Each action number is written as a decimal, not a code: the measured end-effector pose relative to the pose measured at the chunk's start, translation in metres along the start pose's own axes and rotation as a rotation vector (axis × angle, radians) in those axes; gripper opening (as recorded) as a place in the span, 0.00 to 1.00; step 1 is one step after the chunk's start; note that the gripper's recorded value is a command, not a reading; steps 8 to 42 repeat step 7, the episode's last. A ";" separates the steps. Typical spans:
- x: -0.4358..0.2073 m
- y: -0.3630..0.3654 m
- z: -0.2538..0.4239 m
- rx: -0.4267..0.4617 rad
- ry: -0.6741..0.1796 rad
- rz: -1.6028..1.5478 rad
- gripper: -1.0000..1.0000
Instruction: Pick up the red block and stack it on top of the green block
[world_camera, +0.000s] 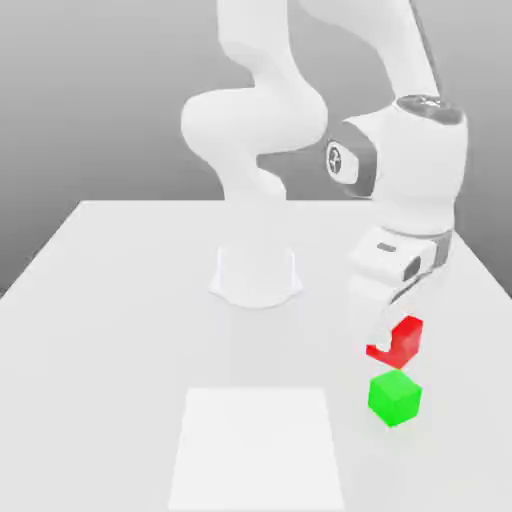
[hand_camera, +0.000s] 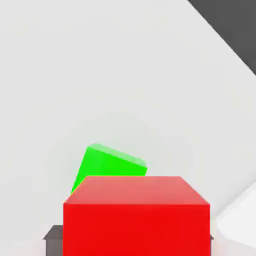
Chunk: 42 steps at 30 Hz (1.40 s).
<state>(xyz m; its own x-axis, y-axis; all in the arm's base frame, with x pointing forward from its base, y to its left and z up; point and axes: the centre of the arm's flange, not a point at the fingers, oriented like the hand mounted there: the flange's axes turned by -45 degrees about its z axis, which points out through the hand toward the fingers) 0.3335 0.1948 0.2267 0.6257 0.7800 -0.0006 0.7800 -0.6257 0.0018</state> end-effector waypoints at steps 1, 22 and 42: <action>0.001 -0.001 0.009 -0.001 0.000 -0.006 0.00; -0.001 -0.003 0.044 0.001 0.000 -0.008 1.00; -0.001 -0.003 0.044 0.001 0.000 -0.008 1.00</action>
